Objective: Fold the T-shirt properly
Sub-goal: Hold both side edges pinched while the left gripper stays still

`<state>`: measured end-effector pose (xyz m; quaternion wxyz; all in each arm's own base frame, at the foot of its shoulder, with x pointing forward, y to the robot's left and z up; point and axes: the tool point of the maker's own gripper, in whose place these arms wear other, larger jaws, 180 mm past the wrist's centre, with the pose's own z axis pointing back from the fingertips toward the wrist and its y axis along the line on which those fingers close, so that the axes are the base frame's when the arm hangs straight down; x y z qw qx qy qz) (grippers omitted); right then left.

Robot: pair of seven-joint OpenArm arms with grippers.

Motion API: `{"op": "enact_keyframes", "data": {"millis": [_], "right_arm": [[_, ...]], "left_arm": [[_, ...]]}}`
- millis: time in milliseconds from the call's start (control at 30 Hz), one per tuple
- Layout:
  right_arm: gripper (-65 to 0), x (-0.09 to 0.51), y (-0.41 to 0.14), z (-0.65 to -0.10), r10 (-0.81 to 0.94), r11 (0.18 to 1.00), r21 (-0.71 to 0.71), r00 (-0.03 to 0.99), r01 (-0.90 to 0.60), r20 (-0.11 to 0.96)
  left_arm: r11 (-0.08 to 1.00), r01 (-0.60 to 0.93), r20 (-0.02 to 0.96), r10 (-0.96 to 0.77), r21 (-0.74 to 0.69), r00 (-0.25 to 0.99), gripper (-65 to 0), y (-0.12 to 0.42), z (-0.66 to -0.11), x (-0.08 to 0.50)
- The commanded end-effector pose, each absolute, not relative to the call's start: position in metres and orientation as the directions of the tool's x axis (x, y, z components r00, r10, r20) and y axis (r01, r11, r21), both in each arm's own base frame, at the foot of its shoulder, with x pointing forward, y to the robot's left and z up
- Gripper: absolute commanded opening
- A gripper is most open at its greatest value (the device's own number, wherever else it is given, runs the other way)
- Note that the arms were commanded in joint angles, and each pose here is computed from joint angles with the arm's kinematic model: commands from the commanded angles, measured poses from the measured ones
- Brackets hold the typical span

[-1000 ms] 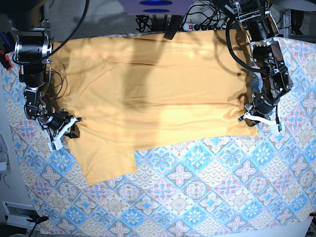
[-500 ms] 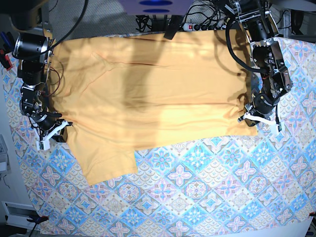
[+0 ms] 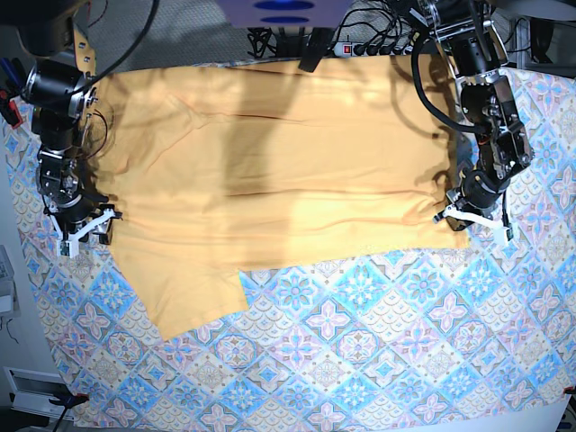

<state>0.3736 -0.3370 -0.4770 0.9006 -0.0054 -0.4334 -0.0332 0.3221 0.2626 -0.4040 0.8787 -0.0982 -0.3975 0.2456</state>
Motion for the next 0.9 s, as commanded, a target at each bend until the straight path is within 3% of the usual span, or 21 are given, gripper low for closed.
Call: {"op": "enact_keyframes", "data": {"millis": [0, 333, 467, 867], "right_arm": [[-33.4, 0.387, -0.346, -0.46, -0.048, 0.997, 0.007, 0.585, 0.072, 0.809], [-34.3, 0.385, -0.344, -0.463, -0.047, 0.998, 0.011, 0.595, 0.064, 0.802], [-34.6, 0.375, -0.321, -0.477, -0.016, 0.998, 0.056, 0.674, -0.037, 0.739], [-55.0, 0.367, -0.278, -0.483, 0.058, 0.964, 0.143, 0.706, -0.223, 0.706]], "left_arm": [[0.866, -0.337, 0.684, 0.499, -0.37, 0.532, -65.0, 0.268, -0.39, 0.332], [0.866, -0.337, 0.684, 0.499, -0.37, 0.532, -65.0, 0.268, -0.39, 0.332], [0.866, -0.336, 0.685, 0.499, -0.37, 0.531, -65.0, 0.268, -0.389, 0.332], [0.866, -0.336, 0.686, 0.499, -0.371, 0.53, -65.0, 0.268, -0.389, 0.333]]}}
